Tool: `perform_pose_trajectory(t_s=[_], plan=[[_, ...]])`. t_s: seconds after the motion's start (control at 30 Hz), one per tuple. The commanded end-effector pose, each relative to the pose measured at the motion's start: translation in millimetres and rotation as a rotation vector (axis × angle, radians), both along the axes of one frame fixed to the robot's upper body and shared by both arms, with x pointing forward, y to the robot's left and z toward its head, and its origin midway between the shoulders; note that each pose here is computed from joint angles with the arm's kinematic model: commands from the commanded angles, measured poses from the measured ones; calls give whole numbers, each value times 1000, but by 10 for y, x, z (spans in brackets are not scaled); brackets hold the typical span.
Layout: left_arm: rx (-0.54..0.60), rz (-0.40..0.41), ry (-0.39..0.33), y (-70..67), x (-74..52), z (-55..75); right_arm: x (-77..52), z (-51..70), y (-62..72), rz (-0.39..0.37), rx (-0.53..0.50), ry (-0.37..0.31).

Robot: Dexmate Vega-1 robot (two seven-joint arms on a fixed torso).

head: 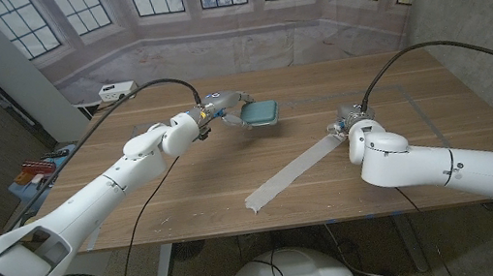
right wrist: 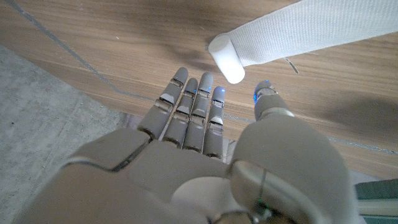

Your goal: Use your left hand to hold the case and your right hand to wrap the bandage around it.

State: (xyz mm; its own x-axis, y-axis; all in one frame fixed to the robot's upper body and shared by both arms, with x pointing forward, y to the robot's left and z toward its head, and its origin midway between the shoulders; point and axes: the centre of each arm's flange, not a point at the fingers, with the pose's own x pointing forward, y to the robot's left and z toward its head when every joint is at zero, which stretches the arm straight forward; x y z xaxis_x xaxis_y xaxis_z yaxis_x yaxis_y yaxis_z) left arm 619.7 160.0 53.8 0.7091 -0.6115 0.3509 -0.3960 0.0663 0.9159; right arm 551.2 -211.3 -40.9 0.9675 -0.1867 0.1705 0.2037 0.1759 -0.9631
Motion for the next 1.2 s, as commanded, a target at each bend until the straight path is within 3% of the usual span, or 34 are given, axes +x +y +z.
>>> perform_pose_trajectory(t_s=[0.03, 1.2], plan=[[1, -1, 6, -2, 7, -9, 70, -63, 17, -5, -17, 7], [13, -11, 22, -9, 72, 4, 181, -142, 64, -26, -61, -35]])
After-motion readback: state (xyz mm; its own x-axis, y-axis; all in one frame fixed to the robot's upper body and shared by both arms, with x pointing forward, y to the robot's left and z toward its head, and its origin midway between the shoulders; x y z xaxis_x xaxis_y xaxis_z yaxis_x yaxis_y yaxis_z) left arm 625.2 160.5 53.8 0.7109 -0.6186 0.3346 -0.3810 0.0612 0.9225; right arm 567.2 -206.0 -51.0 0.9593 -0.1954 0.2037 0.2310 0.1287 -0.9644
